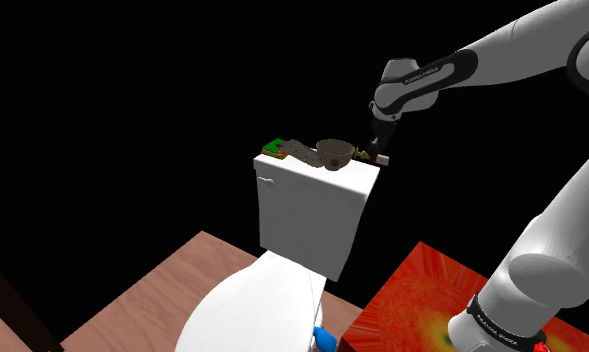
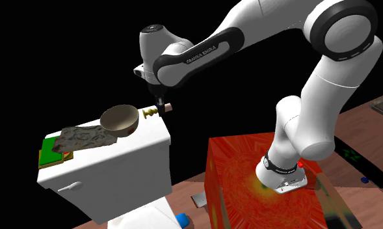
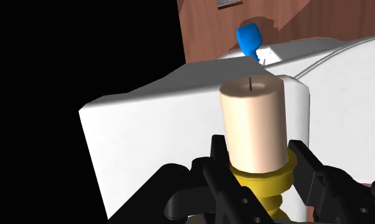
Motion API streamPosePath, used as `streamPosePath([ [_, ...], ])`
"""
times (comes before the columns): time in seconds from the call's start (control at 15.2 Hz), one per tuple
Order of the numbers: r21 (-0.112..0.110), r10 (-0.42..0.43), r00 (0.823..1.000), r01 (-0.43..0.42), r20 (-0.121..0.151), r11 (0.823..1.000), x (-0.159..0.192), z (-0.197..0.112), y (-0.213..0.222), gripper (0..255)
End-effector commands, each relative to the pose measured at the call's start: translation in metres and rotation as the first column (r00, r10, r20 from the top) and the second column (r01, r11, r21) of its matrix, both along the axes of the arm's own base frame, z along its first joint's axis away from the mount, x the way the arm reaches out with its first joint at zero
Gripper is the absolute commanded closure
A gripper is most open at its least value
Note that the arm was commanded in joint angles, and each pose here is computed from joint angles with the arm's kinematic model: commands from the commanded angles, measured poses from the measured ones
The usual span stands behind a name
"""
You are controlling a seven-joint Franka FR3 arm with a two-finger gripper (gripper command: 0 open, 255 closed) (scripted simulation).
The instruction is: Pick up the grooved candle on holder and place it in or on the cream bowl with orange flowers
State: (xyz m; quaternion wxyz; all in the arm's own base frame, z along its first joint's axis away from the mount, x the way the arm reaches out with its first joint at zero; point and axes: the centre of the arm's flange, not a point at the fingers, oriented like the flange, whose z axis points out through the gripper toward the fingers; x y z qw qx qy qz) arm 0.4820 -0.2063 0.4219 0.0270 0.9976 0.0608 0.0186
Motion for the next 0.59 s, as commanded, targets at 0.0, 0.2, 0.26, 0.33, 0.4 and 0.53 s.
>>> streamPosePath([
  [0.0,0.0,0.0,1.0,0.0,-0.001,1.0,0.0,0.01,0.001,255],
  [0.2,0.0,0.0,1.0,0.0,-0.001,1.0,0.0,0.026,0.001,255],
  [0.26,0.0,0.0,1.0,0.0,-0.001,1.0,0.0,0.031,0.001,255],
  [0.33,0.0,0.0,1.0,0.0,-0.001,1.0,0.0,0.037,0.001,255],
  [0.4,0.0,0.0,1.0,0.0,-0.001,1.0,0.0,0.042,0.001,255],
  [0.53,0.0,0.0,1.0,0.0,-0.001,1.0,0.0,0.052,0.001,255],
])
